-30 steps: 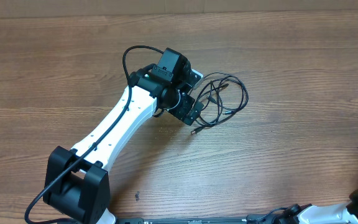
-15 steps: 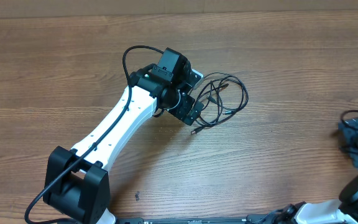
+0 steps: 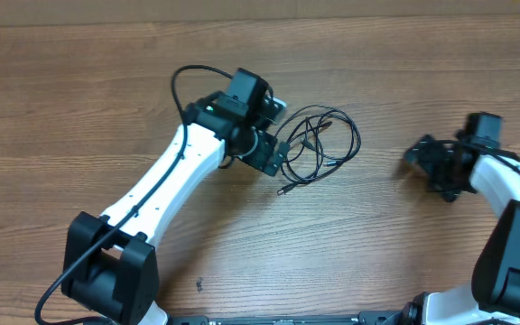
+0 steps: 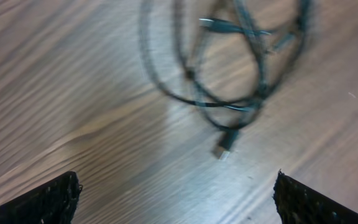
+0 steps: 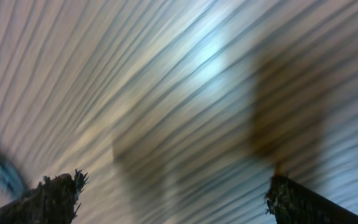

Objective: Untangle cables

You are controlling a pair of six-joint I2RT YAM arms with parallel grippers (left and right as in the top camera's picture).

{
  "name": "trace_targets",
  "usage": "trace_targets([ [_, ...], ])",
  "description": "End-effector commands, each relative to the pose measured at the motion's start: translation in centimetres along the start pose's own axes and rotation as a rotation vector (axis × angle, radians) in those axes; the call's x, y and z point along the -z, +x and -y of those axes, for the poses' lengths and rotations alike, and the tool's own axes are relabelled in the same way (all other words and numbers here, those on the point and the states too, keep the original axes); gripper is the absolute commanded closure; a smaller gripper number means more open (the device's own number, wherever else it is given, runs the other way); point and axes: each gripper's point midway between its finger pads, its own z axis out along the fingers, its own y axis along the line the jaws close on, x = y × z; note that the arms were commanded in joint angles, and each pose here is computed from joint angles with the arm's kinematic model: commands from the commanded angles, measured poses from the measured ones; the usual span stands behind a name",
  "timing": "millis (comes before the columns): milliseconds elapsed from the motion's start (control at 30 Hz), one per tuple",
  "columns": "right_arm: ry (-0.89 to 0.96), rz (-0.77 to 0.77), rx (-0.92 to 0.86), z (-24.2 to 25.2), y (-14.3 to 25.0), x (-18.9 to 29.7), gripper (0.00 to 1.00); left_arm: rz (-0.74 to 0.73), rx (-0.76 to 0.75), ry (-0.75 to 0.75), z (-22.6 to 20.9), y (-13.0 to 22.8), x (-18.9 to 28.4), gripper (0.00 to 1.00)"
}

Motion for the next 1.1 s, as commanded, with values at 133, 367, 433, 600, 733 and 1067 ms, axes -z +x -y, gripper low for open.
trace_targets([
  [133, -0.121, -0.044, 0.170, -7.3, 3.9, 3.3, 0.02, 0.020, 0.284, -0.137, -9.5, 0.9, 1.6, 0.00],
  [367, -0.248, -0.026, 0.344, -14.3, 7.8, 8.6, 0.00, 0.039, 0.403, -0.189, -15.4, 2.4, 3.1, 0.00],
  [433, -0.283, -0.028, 0.379, -16.3, 9.0, 9.9, 0.00, 0.042, 0.417, -0.196, -16.0, 2.6, 3.3, 0.00],
  [600, -0.365, -0.072, 0.469, -19.9, 12.7, 11.2, 0.00, 0.044, 0.419, -0.199, -16.1, 2.6, 3.3, 0.01],
  [733, -0.417, -0.083, 0.543, -22.1, 15.5, 11.4, 0.00, 0.044, 0.419, -0.199, -16.1, 2.6, 3.3, 0.00],
  [1067, -0.345, -0.026, 0.542, -22.6, 14.9, 8.6, 0.00, 0.044, 0.419, -0.199, -16.1, 2.6, 3.3, 0.00],
])
